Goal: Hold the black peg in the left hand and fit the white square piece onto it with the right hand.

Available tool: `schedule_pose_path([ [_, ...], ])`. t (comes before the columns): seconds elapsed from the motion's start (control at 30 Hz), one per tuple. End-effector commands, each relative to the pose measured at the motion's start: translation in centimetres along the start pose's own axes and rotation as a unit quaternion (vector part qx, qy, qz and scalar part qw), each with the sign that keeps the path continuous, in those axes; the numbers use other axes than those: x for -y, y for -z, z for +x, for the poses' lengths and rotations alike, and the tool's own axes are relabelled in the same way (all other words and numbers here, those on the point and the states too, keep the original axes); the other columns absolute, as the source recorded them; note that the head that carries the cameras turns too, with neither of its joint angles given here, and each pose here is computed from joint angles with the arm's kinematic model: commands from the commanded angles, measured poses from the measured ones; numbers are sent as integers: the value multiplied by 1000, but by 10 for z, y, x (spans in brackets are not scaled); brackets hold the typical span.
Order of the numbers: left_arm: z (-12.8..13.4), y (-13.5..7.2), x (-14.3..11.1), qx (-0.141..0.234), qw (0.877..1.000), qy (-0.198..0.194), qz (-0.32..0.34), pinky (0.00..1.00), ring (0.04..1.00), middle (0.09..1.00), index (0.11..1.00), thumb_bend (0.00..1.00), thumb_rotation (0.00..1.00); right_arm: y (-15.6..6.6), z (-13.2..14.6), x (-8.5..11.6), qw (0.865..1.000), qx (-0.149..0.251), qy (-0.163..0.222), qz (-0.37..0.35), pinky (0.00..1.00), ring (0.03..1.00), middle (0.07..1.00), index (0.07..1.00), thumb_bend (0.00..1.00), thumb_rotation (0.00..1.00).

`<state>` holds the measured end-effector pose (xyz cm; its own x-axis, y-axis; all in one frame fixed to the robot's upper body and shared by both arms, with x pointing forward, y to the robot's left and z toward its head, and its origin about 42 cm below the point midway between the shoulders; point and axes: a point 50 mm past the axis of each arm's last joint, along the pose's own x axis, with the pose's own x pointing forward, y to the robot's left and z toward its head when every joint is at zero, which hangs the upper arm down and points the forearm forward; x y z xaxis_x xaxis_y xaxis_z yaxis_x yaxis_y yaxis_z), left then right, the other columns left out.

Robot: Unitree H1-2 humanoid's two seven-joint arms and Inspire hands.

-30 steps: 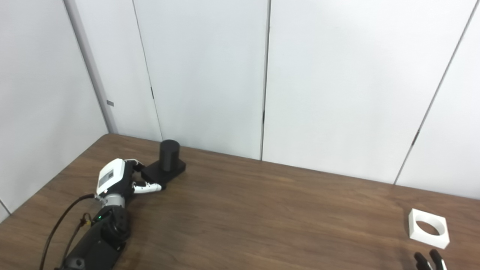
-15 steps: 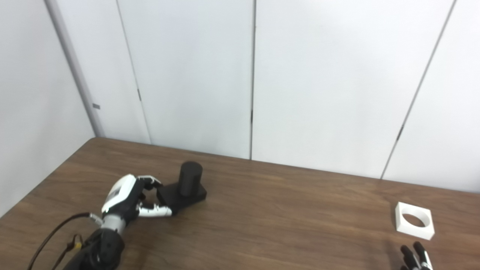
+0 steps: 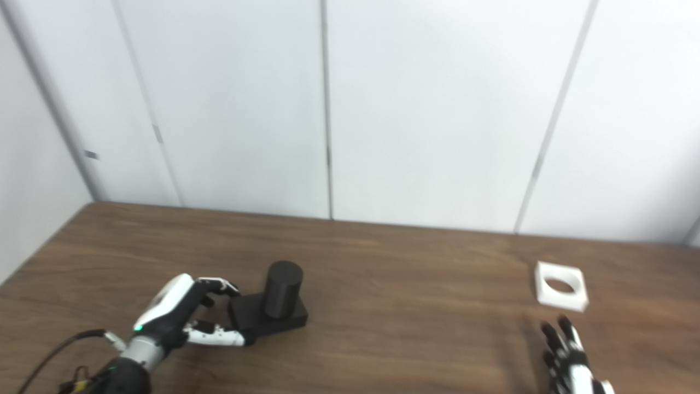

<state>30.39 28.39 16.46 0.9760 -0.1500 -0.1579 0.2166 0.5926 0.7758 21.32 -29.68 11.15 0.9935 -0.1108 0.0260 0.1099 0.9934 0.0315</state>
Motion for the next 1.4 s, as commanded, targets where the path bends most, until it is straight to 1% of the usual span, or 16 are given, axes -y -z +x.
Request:
schedule_pose_path([
  [0.0,-4,-15,8,50,997,50,-10,738,827,794,489,503,48,1,-7,-14,1000,-4,5,16,1000,988,938,1000,554,1000],
  [0.07,-8,-20,13,60,995,74,-15,725,818,795,490,503,47,-1,-7,-17,1000,-5,7,17,1000,978,930,1000,548,1000],
  [0.2,-13,-36,29,89,987,129,-24,746,829,804,489,504,45,-5,-6,-24,1000,-8,8,22,1000,971,922,1000,514,1000],
  [0.3,-16,-45,42,102,982,158,-23,744,827,798,489,506,46,-9,-4,-28,1000,-6,12,21,992,960,919,1000,501,1000],
  [0.37,-19,-51,50,108,979,172,-8,745,832,800,489,507,46,-12,-2,-31,1000,-7,13,21,993,956,915,1000,496,1000],
  [0.47,-23,-58,61,117,975,189,25,813,874,813,489,508,48,-14,0,-33,1000,-10,14,18,1000,964,912,1000,502,1000],
  [0.57,-28,-62,70,124,971,199,53,866,892,819,489,510,48,-16,2,-33,1000,-12,13,8,1000,966,908,1000,510,1000],
  [0.7,-36,-66,80,148,966,196,85,910,890,810,488,511,48,-17,3,-34,1000,-15,15,11,1000,965,906,1000,501,1000],
  [0.8,-43,-71,85,169,960,183,125,987,885,800,488,512,52,-19,4,-34,1000,-15,17,15,1000,973,908,1000,501,1000],
  [0.93,-53,-76,92,184,954,165,168,999,886,802,489,512,53,-19,5,-34,1000,-17,15,11,1000,965,906,1000,508,1000],
  [1.03,-60,-80,99,187,951,142,202,994,874,794,488,514,54,-20,5,-34,1000,-19,10,7,1000,966,911,1000,519,1000],
  [1.17,-67,-85,106,183,949,122,225,999,872,784,487,516,53,-20,5,-33,1000,-19,7,6,1000,970,916,1000,525,1000],
  [1.37,-70,-88,110,178,947,122,237,987,875,782,487,516,53,-20,5,-33,1000,-16,9,6,1000,970,915,1000,529,1000],
])
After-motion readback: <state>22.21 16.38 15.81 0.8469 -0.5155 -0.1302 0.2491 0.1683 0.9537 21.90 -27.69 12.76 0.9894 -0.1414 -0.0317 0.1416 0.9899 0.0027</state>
